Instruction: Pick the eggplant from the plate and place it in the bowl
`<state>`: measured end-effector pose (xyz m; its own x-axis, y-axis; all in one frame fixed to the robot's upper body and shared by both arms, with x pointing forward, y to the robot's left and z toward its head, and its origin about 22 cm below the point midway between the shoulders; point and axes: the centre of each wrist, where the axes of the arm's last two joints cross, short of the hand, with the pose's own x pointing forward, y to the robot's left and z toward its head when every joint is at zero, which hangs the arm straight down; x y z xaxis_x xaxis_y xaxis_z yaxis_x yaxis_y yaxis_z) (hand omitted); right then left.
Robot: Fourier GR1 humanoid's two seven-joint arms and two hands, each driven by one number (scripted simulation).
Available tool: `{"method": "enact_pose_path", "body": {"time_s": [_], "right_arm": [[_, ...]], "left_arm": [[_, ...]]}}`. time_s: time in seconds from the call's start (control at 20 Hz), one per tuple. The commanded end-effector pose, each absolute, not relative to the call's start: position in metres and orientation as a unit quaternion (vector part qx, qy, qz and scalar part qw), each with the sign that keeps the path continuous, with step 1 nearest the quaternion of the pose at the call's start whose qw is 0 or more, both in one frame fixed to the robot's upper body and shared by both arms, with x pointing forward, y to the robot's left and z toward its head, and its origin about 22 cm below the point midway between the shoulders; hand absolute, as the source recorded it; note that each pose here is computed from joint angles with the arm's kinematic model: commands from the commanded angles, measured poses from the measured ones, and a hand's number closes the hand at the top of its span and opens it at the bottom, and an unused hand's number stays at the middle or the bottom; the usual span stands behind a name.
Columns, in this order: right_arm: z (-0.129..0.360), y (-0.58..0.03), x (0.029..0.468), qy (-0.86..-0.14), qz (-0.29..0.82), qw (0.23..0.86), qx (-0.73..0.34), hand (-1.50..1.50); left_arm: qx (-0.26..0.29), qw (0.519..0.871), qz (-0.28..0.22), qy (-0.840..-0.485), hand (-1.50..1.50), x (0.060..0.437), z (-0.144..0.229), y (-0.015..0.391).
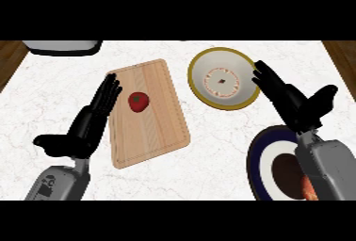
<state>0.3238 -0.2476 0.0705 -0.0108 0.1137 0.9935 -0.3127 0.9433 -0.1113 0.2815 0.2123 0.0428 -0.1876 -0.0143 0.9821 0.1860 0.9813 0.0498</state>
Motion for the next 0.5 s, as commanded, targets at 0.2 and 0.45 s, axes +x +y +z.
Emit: {"method": "enact_pose_path", "body": {"time_s": [0.2, 0.45], "right_arm": [[0.036, -0.325, 0.281, -0.573, 0.304, 0.751, 0.125, 1.5], [0.033, -0.376, 0.249, -0.686, 0.171, 0.699, -0.107, -1.5]], "left_arm": [[0.032, 0.672, -0.061, -0.737, 0.0, 0.27, 0.036, 0.241], [0.049, 0.696, -0.027, -0.716, 0.0, 0.262, 0.014, 0.237]]}}
